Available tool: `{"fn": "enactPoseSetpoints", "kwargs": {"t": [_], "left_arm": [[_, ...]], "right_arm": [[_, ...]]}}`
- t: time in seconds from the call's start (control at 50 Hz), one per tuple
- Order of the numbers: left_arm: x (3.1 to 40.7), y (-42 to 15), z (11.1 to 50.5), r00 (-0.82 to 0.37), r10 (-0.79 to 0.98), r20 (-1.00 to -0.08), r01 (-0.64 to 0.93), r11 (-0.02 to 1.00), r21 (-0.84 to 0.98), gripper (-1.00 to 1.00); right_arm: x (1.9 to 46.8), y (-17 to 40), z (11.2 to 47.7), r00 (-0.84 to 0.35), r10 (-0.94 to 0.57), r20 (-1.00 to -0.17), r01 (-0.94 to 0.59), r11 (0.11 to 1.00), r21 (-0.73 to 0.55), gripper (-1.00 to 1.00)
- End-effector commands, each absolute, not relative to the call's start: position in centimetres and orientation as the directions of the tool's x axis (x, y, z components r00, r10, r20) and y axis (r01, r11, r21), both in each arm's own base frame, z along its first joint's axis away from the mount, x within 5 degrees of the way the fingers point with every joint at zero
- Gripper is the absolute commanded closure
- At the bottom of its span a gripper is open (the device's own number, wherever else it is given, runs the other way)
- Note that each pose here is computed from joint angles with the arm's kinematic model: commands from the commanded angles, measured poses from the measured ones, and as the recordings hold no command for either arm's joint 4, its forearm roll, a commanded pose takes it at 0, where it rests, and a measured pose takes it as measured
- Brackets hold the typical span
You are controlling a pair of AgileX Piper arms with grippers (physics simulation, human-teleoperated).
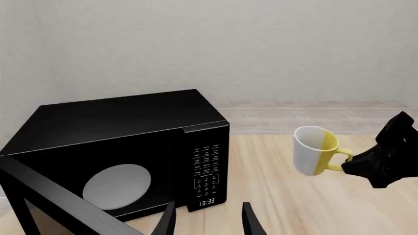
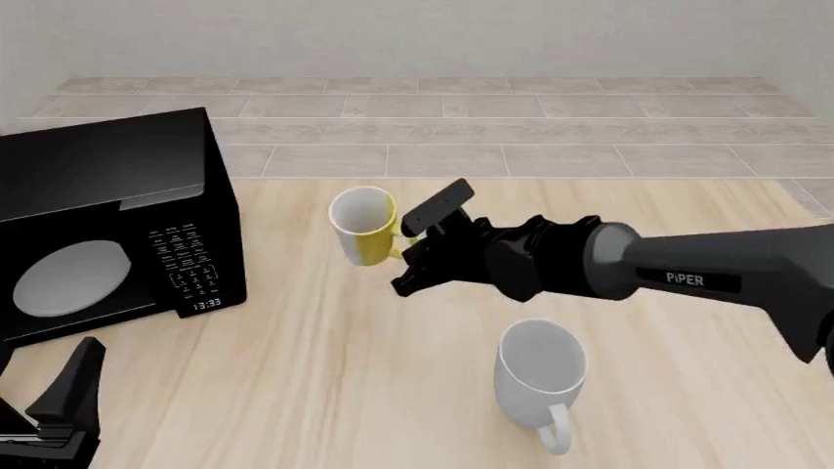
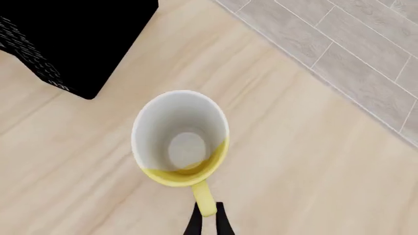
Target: Put the yellow and white mug to the front of the white mug.
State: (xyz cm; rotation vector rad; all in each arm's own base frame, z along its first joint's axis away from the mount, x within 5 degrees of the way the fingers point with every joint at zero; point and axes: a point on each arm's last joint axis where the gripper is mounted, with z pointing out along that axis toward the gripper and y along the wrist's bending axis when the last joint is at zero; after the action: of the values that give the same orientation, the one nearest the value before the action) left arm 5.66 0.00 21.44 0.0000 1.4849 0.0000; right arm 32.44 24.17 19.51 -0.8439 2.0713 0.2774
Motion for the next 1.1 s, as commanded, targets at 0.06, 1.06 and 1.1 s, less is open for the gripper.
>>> {"fn": "enactPoseSetpoints", "kwargs": {"t": [0.06, 1.06, 1.1], "left_arm": [[5.7, 0.0, 21.4, 0.086, 0.000, -0.996, 0.000, 1.000, 0.000, -1.00], [5.7, 0.0, 21.4, 0.086, 0.000, -0.996, 0.000, 1.000, 0.000, -1.00], [5.7, 0.0, 21.4, 0.086, 0.000, -0.996, 0.000, 1.000, 0.000, -1.00]], "right_arm": [[31.8, 21.9, 19.8, -0.432, -0.425, -0.795, -0.616, 0.783, -0.085, 1.00], [31.7, 13.6, 19.2, -0.532, -0.352, -0.770, -0.457, 0.885, -0.088, 1.00], [31.7, 13.3, 19.3, -0.534, -0.349, -0.770, -0.452, 0.888, -0.089, 1.00]]}}
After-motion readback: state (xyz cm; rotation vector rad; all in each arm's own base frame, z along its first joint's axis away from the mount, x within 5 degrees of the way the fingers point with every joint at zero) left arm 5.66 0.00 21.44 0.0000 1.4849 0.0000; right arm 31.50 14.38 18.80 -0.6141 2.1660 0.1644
